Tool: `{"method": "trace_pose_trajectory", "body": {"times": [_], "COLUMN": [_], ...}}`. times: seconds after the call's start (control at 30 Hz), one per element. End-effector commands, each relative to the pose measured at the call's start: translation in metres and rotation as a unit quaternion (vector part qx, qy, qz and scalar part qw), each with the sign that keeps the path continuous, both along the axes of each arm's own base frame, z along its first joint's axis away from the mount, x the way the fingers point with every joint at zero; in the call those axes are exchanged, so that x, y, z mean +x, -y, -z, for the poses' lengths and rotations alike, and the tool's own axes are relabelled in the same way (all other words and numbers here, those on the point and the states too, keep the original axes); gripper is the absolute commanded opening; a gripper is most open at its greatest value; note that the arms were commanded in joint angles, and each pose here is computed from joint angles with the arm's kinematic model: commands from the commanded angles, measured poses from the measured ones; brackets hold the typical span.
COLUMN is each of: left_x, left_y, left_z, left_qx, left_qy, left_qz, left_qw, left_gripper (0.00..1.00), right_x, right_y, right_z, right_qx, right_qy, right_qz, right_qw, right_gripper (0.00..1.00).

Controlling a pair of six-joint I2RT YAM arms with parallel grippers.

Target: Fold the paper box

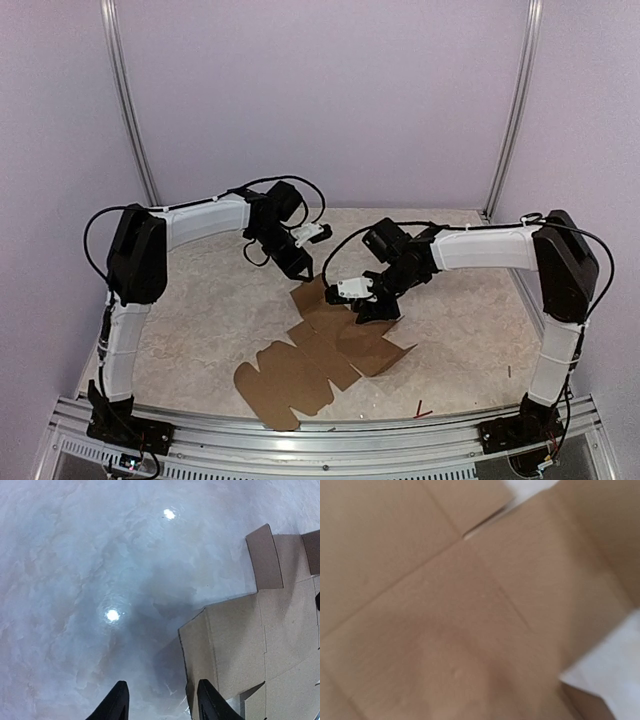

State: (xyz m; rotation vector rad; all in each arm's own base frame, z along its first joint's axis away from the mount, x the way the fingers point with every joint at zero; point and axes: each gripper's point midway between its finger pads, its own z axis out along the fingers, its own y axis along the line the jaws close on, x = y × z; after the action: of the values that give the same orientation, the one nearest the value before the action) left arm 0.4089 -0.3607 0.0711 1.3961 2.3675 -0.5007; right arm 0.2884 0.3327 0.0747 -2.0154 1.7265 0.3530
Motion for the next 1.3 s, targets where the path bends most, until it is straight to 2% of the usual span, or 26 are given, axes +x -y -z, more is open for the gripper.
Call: {"method": "trace_pose_trajectory", "body": {"times": [0.0,0.17,0.33,0.47,0.63,0.8,1.0,1.27], "left_x": [0.013,-0.039,-0.083,-0.096,-0.102,-0.108,-0.115,-0.138], "left_y": [-0.022,-0.047,-0.051,-0.046,-0.038,-0.029,-0.030,-0.018], "left_z": [-0.075,-0.062,-0.046,-0.016,0.003,0.019,0.032,0.023], "left_qx": [-0.048,-0.123,-0.199,-0.211,-0.229,-0.229,-0.213,-0.219], "left_qy": [0.095,0.049,-0.020,-0.073,-0.110,-0.146,-0.160,-0.187], "left_qz": [-0.127,-0.204,-0.217,-0.227,-0.227,-0.220,-0.236,-0.207], "left_qw": [0.986,0.970,0.955,0.948,0.940,0.937,0.935,0.935], "left_gripper": [0.49,0.52,0.54,0.54,0.54,0.52,0.53,0.36], "right_x": [0.003,-0.003,-0.017,-0.032,-0.045,-0.046,-0.044,-0.043], "right_y": [-0.009,-0.005,0.009,0.023,0.034,0.035,0.034,0.039], "right_z": [0.034,0.058,0.087,0.110,0.128,0.133,0.135,0.141], "right_qx": [-0.054,-0.082,-0.122,-0.160,-0.181,-0.182,-0.174,-0.174], "right_qy": [0.048,0.053,0.015,-0.031,-0.071,-0.087,-0.109,-0.130], "right_qz": [-0.032,-0.040,-0.047,-0.046,-0.033,-0.019,-0.004,0.013], "right_qw": [0.997,0.994,0.991,0.986,0.980,0.979,0.979,0.976], "right_gripper": [0.28,0.34,0.41,0.44,0.43,0.42,0.41,0.39]}}
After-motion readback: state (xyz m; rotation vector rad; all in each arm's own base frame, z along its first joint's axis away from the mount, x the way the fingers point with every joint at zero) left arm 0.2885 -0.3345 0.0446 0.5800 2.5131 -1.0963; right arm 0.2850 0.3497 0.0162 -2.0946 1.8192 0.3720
